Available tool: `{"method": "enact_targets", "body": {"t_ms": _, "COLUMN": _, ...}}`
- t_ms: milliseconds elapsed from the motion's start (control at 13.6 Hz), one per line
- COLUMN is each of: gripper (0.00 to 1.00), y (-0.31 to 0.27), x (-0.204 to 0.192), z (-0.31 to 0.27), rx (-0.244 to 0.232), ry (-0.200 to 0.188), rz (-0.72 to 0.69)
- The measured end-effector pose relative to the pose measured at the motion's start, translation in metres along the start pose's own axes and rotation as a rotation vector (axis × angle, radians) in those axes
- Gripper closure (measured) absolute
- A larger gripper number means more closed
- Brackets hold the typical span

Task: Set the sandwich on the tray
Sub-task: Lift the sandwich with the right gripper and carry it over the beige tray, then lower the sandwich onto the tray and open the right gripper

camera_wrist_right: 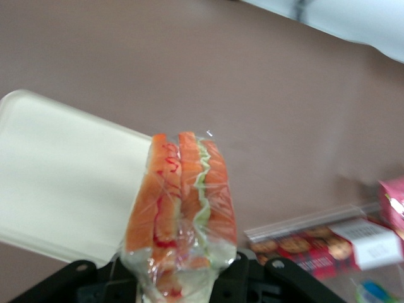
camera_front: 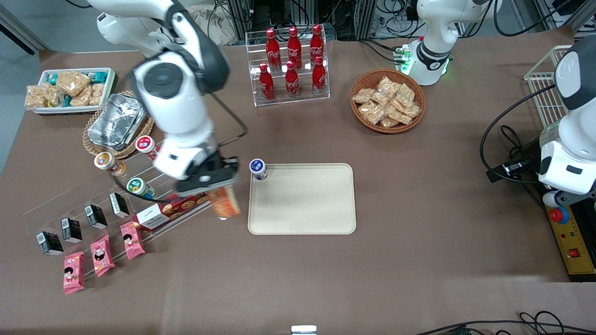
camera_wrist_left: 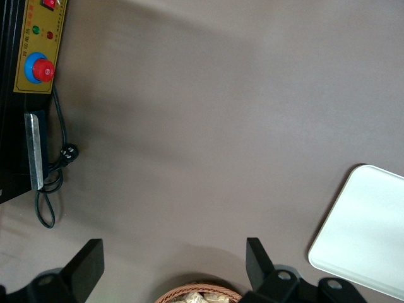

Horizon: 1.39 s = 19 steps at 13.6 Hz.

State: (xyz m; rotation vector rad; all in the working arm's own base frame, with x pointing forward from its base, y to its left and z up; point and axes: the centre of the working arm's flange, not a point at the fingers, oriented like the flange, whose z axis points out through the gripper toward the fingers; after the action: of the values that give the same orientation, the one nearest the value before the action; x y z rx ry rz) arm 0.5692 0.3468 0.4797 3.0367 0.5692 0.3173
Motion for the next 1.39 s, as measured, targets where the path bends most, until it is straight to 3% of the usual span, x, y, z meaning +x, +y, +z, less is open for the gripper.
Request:
{"method": "enact_targets", "body": {"t_ms": 440, "gripper": 0.59, "y": -0.105, "x": 0.003, "z": 0.091, "rx": 0.014, "ry": 0.037, "rz": -0.329}}
{"method": "enact_targets", "body": {"t_ms": 733, "gripper": 0.58, "y": -0.154, "x": -0.008, "z": 0.157, "rx": -0.04, "ry": 0.083, "rz": -0.511}}
{"method": "enact_targets", "body": {"t_ms": 880, "gripper": 0.58, "y": -0.163, "x": -0.012, "z": 0.188, "rx": -0.056, "ry": 0.099, "rz": -0.619}}
{"method": "enact_targets", "body": {"t_ms": 1173, "gripper": 0.57, "y": -0.172, "x": -0.019, "z": 0.25, "rx": -0.055, "ry": 0.181, "rz": -0.904}}
{"method": "enact_targets", "body": {"t_ms": 1393, "gripper": 0.57, "y": -0.175, "x": -0.02, "z": 0.265, "rx": -0.061, "ry": 0.195, "rz": -0.994}}
